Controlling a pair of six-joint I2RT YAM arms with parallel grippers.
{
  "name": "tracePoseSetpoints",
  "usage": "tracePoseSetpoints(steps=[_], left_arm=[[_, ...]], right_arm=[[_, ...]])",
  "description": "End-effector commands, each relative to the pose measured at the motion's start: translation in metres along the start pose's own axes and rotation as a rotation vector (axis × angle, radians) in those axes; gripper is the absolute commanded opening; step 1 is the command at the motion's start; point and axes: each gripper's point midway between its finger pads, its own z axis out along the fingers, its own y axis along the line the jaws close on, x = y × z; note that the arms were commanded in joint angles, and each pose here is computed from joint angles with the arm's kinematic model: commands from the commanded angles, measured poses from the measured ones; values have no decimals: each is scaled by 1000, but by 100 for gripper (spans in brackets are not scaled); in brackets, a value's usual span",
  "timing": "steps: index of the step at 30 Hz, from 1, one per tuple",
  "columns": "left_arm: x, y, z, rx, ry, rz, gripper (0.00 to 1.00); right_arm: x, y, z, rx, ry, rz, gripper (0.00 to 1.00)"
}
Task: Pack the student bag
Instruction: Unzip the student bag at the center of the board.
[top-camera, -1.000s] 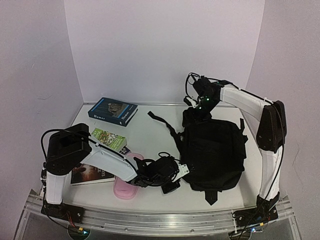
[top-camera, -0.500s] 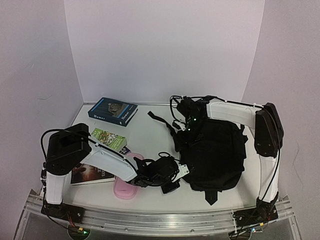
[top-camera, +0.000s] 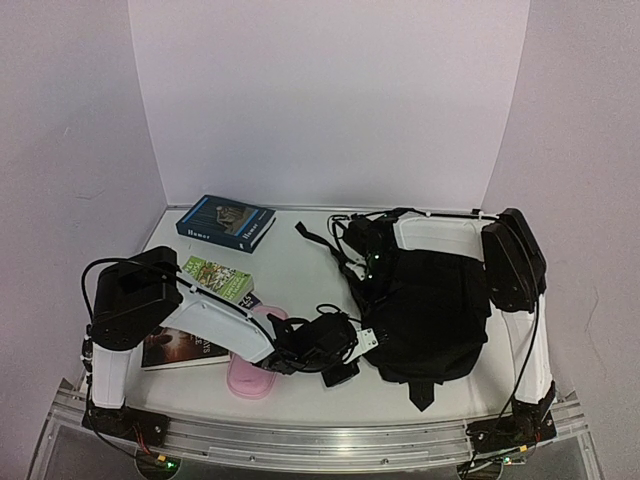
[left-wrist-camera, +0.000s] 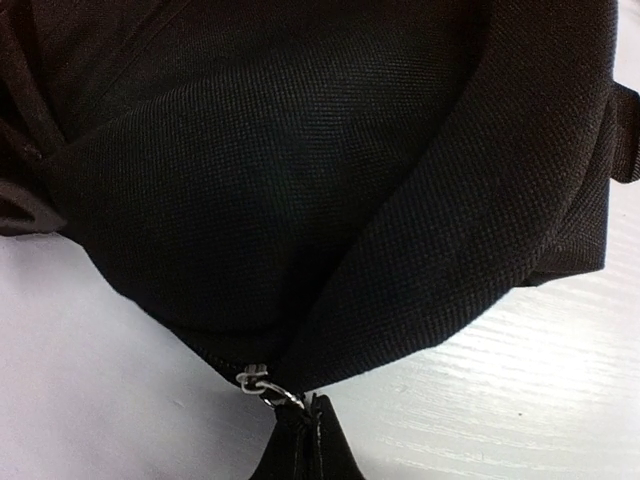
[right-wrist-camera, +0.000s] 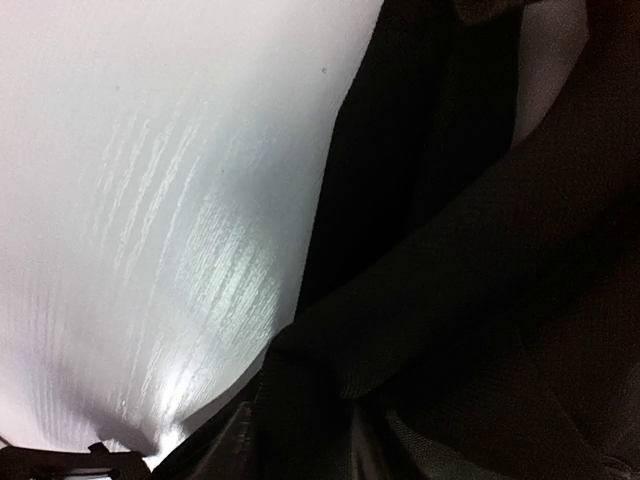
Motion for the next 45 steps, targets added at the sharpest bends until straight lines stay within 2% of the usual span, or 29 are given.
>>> tracePoseSetpoints(steps=[1,8,14,18,22,27,29,33,35,39,45], left_arm=[[21,-6,-9,14,107,12,2],[14,-37,-11,55,112,63,1],[6,-51,-23,73,89,66,0],[-6,-46,-38,58,46,47,0],[-19,-44,-53,60,-6,35,0],[-28,-47,-54,85,-45,22,0],[-37,-44,-52,71,-81,-7,2],[-43,-28,-51,40,-83,-115,9],[-47,-23,-53,54,-88,-167,13],[-56,-20,-55,97,-106,-222,17],[-67,-9,-57,148,-119,-312,17]], right_arm=[[-21,5,-7,0,-49,8,0],[-62,-9,-36,-8,-161,74,0],[-93,-63,-50,-32,-233,234,0],[-98,-83,-47,-43,-236,272,0],[-94,-65,-40,-151,-204,233,0],[-93,-46,-44,-263,-195,219,0],[-94,-45,-51,-268,-206,213,15],[-93,-58,-83,-256,-267,204,71],[-89,-67,-98,-276,-293,214,87],[-75,-88,-131,-322,-343,238,98],[-39,-102,-151,-362,-345,223,98]])
